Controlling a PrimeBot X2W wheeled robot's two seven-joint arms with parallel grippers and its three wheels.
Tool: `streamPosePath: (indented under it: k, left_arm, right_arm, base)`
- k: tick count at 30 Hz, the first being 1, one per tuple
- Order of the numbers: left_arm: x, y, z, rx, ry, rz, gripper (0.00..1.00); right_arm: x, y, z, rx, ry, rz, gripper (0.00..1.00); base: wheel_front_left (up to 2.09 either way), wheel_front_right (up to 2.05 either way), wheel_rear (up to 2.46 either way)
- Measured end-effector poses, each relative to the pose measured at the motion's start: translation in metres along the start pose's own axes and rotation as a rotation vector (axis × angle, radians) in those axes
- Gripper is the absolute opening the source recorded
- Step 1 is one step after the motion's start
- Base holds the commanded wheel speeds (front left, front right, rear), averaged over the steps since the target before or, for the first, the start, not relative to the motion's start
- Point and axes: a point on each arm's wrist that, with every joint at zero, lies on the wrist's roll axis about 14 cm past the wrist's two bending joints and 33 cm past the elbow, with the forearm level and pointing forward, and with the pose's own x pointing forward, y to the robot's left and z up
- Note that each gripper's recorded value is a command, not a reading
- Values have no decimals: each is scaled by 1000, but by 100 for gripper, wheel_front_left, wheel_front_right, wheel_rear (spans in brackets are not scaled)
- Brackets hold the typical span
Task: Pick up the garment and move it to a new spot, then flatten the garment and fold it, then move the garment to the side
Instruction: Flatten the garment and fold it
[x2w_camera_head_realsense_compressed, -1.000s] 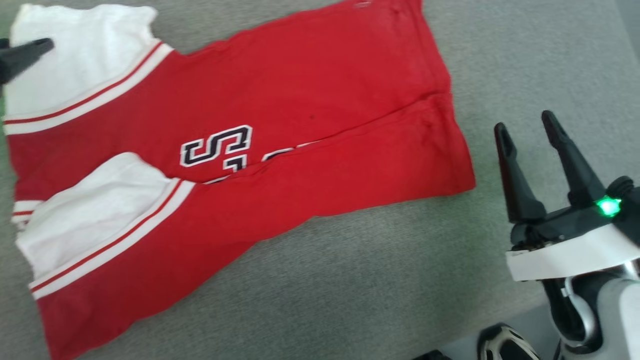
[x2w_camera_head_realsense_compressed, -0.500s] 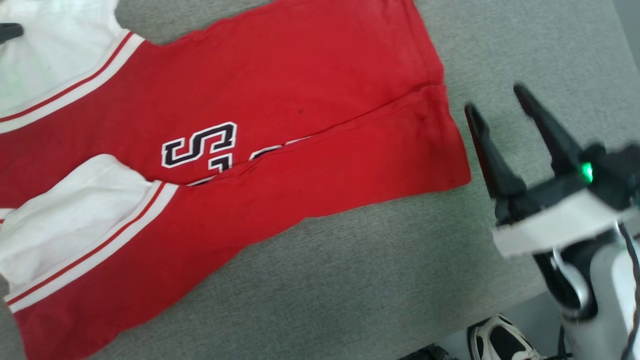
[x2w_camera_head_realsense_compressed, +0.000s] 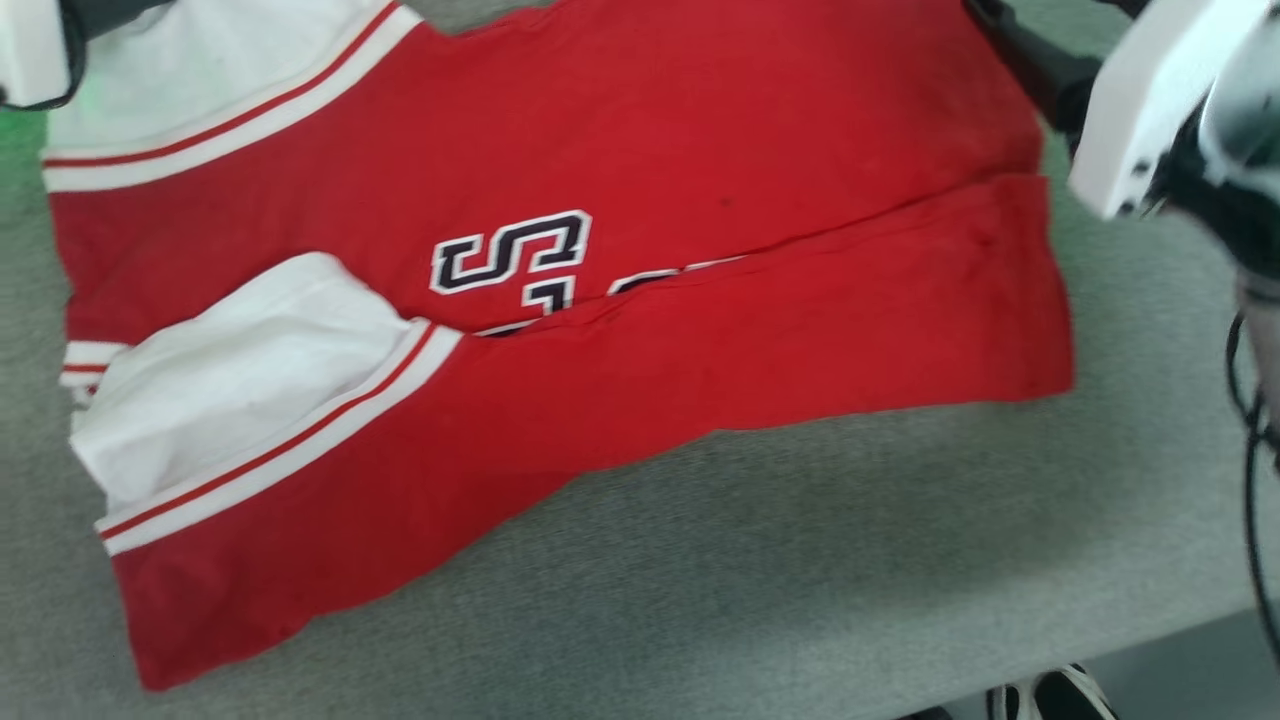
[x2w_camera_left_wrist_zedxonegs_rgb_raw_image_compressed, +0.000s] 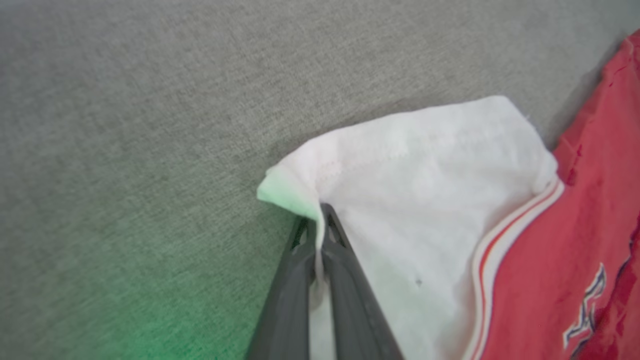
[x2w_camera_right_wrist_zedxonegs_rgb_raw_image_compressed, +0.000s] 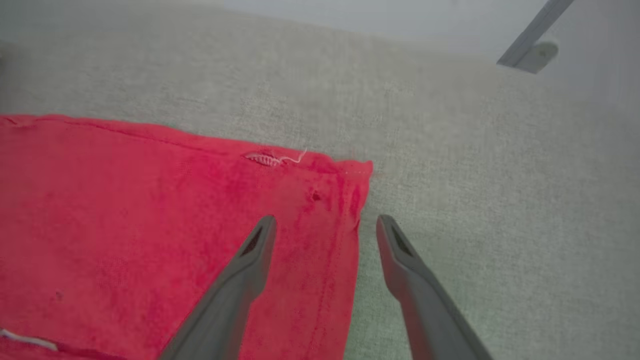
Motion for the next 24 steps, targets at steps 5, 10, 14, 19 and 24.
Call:
streamPosePath:
  k: [5, 10, 14, 19, 24]
  left_arm:
    - [-1, -3, 0, -6, -27, -18, 0]
    - [1, 0, -2, -11, -40, -28, 0]
    - [1, 3, -4, -14, -44, -29, 0]
    - [-2, 3, -1, -26, -77, -38, 0]
    - [-13, -21, 5, -44, -178, -103, 0]
  right_arm:
    - [23, -7, -7, -9, 175, -1, 100]
    - [43, -15, -15, -14, 252, -15, 100]
    - [54, -12, -24, -9, 296, -5, 100]
    - [67, 1, -25, 2, 303, 33, 0]
    - [62, 7, -7, -16, 206, 49, 0]
  base:
    - [0, 0, 0]
    - [0, 0, 0]
    - [0, 0, 0]
    - [0, 0, 0]
    - [0, 0, 0]
